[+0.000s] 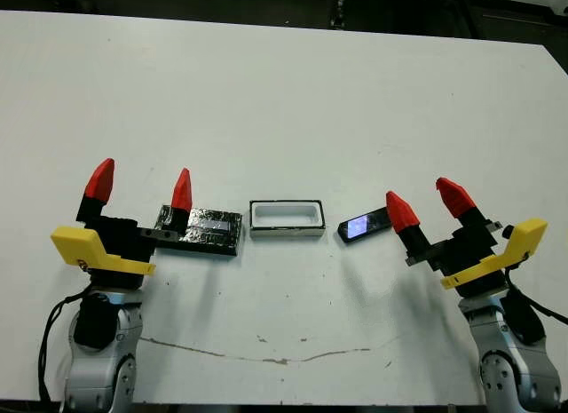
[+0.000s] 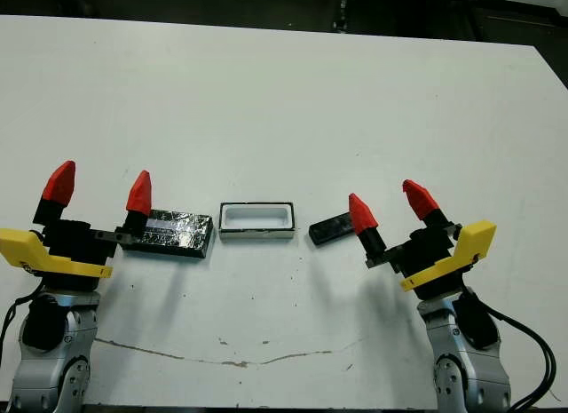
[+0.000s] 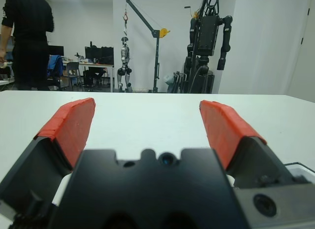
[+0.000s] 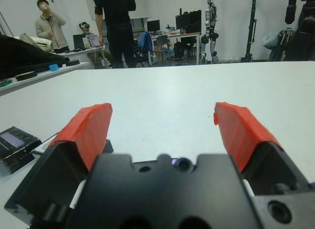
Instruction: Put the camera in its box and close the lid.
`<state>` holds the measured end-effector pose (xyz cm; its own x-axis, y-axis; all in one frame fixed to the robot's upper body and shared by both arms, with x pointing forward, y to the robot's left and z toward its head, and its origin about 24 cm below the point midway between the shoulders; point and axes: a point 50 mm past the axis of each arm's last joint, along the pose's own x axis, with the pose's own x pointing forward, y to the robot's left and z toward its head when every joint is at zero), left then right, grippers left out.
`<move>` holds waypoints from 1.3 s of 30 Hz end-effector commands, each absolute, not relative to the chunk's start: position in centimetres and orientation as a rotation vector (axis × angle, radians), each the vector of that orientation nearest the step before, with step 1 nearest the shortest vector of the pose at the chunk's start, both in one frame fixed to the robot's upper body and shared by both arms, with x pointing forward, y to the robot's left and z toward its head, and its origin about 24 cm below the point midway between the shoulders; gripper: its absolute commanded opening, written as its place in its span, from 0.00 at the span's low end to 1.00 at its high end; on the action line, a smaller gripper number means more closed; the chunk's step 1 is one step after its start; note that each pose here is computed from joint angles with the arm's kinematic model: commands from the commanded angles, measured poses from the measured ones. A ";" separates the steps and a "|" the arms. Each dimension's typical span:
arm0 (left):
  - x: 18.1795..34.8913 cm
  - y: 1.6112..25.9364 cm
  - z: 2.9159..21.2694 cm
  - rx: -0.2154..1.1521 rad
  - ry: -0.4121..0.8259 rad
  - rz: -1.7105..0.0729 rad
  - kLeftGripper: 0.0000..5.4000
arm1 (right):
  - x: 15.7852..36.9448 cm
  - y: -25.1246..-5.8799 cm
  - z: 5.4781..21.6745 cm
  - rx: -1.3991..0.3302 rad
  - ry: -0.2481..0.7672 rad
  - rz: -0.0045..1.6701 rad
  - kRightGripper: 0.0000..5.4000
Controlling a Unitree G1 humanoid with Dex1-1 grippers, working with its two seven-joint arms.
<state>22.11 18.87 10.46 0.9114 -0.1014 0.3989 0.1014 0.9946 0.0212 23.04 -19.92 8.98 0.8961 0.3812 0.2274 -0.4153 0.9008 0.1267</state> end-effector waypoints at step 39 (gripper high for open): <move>21.9 18.9 9.8 -0.011 -0.394 -0.088 1.00 | 33.3 -21.9 18.6 -0.658 0.274 1.318 1.00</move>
